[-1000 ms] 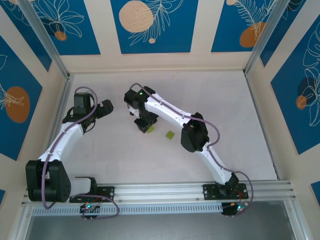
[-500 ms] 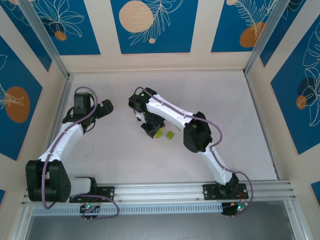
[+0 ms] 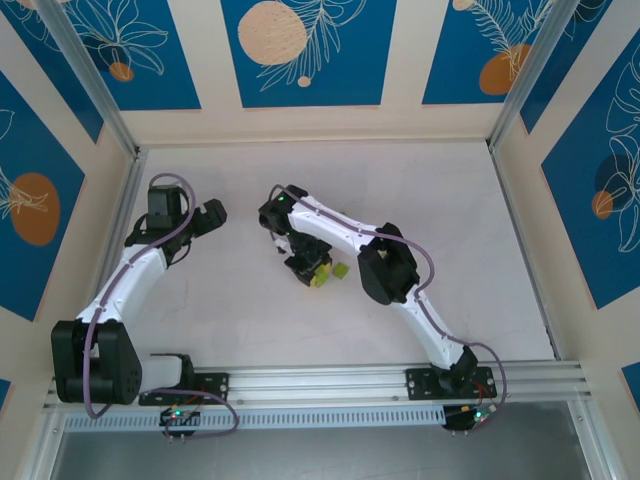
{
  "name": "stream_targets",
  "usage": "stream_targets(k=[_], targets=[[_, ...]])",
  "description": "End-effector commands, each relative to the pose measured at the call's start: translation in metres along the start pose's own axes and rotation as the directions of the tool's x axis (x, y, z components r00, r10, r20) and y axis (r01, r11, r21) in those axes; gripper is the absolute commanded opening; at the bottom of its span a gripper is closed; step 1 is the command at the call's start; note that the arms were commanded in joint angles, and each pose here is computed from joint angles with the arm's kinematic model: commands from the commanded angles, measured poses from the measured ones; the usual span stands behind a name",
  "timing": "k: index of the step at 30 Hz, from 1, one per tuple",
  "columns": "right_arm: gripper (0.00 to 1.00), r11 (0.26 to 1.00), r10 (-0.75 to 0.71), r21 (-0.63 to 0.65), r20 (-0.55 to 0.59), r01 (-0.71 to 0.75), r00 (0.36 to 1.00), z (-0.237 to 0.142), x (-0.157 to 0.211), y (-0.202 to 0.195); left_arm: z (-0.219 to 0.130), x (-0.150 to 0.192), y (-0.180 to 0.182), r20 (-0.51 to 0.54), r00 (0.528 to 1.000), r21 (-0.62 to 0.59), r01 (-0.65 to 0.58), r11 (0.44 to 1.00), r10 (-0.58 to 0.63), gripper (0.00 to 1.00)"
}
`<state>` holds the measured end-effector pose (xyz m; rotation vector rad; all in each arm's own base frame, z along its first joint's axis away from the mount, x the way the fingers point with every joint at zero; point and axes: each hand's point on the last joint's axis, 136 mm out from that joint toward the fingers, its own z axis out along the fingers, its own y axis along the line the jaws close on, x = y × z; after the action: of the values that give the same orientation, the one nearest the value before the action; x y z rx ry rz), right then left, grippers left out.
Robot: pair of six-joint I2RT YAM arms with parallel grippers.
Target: Assemble a carrot with lego
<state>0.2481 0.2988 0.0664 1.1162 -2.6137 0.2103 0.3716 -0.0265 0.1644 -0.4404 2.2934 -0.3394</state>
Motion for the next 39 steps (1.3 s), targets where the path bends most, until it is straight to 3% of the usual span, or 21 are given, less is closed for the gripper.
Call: stream_targets(k=[1,21,27,32,39], targets=[[0.35,0.999,-0.018,-0.047,-0.059,0.015,0.998,0.005,0.01,0.006,-0.001,-0.002,0.003,0.001,1.0,-0.002,0.009,1.0,-0.009,0.99],[0.44,0.997,-0.006,-0.079,-0.031,0.004,0.999,0.006,-0.004,0.006,0.0,-0.001,0.004,-0.001,1.0,-0.006,0.008,1.0,-0.008,0.99],[0.33,0.995,0.0,-0.101,0.026,0.003,1.0,-0.011,-0.007,0.007,0.0,-0.002,0.004,0.0,1.0,-0.006,0.009,1.0,-0.009,0.99],[0.55,0.992,0.025,-0.126,0.096,-0.012,0.995,-0.021,-0.013,0.007,-0.001,-0.001,0.003,-0.001,1.0,-0.002,0.011,1.0,-0.011,0.99],[0.65,0.982,0.03,-0.185,0.357,0.04,0.933,-0.058,-0.025,0.011,-0.002,-0.002,0.003,0.001,1.0,-0.003,0.01,1.0,-0.01,0.99]])
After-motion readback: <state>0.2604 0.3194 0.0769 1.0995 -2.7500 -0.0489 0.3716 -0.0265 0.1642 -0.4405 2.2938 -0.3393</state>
